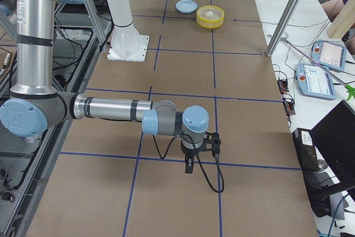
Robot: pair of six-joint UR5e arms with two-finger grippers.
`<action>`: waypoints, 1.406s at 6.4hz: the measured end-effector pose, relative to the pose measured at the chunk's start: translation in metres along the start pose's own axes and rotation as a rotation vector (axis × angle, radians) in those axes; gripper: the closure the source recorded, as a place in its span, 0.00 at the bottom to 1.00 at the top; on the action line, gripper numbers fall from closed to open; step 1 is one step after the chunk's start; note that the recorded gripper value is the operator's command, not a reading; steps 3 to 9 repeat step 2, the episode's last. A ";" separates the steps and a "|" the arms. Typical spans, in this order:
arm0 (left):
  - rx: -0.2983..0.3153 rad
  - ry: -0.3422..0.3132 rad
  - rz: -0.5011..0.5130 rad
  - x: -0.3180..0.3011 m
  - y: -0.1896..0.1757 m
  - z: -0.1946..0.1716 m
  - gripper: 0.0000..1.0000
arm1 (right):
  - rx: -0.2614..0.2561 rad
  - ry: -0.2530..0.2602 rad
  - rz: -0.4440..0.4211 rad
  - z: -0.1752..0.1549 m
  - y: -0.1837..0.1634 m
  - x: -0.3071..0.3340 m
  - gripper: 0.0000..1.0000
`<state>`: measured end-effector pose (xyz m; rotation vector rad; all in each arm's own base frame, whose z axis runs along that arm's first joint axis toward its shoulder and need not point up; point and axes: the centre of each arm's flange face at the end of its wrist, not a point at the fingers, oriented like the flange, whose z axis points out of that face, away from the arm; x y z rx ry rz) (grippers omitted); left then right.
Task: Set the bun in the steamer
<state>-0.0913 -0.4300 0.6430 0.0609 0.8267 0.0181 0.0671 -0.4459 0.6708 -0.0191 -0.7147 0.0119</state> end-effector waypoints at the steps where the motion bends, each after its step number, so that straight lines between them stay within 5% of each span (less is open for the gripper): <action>1: -0.010 0.002 -0.009 -0.002 -0.001 0.002 0.00 | 0.000 0.000 0.000 0.000 0.000 0.000 0.00; 9: -0.011 0.003 -0.010 -0.002 -0.004 0.002 0.00 | 0.000 0.000 0.000 0.000 0.000 0.000 0.00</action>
